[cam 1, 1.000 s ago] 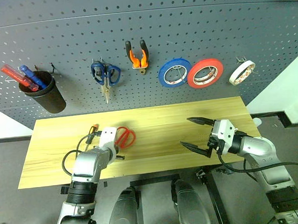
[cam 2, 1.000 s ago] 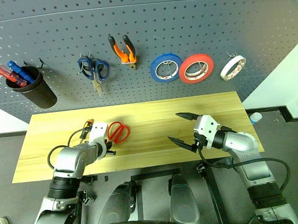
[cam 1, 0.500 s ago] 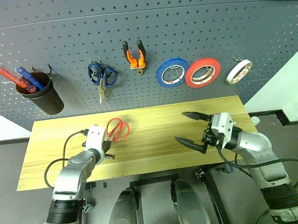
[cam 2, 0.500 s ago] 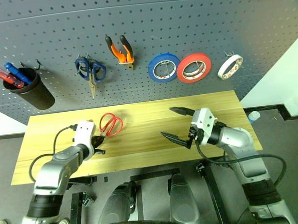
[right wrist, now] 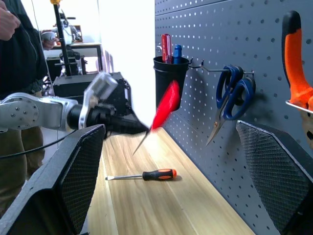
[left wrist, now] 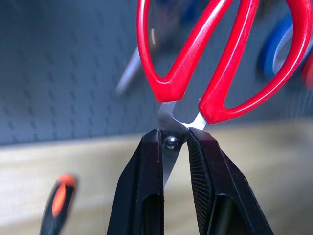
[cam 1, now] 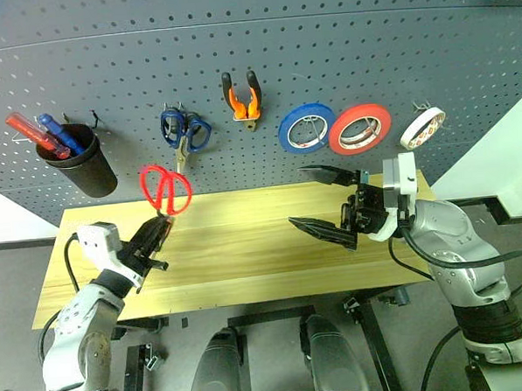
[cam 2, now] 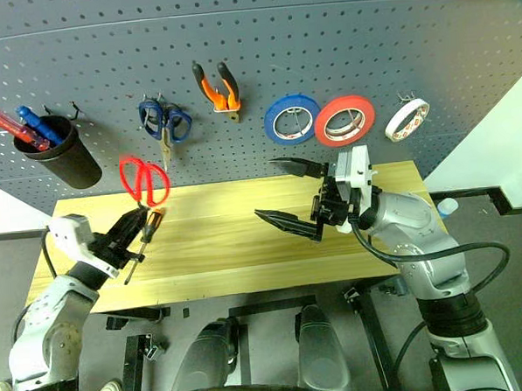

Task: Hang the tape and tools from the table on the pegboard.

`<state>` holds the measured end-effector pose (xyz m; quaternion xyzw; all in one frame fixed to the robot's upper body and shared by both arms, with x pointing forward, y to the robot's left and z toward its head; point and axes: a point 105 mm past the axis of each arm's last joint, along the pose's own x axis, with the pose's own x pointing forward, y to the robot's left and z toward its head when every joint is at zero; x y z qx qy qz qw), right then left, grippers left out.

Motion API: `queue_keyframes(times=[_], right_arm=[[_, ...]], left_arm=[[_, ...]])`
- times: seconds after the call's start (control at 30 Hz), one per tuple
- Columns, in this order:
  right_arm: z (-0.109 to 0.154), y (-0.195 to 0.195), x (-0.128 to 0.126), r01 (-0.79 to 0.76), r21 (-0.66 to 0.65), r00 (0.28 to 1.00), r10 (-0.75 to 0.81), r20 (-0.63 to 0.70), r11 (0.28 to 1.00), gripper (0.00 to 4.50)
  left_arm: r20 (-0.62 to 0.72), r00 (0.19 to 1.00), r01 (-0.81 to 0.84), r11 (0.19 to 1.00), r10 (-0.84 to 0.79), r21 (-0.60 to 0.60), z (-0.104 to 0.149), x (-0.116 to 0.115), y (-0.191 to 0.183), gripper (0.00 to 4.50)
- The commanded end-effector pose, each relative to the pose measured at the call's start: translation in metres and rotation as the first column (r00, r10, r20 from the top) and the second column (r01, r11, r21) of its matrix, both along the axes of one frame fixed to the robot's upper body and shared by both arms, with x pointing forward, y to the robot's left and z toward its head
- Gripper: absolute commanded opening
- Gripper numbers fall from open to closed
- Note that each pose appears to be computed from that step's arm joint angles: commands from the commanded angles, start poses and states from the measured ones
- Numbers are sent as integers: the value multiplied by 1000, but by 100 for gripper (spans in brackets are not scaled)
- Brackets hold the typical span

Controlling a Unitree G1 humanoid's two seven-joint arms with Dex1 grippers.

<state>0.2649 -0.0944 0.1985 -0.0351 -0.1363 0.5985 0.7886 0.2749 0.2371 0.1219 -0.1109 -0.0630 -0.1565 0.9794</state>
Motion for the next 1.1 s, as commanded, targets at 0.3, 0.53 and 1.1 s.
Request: queue_keyframes(times=[0.3,0.53,1.1], right_arm=[[5,3,-2,-6,-9,998,6,58,1000,450],[3,2,-2,11,-11,998,-11,58,1000,450],[-1,0,-3,34,-24,998,-32,56,999,450]], left_arm=[[235,971,-40,999,32,29,64,20,2,40],[172,983,-81,991,61,110,61,43,1,40],[-75,993,-77,973,95,219,16,63,6,244]])
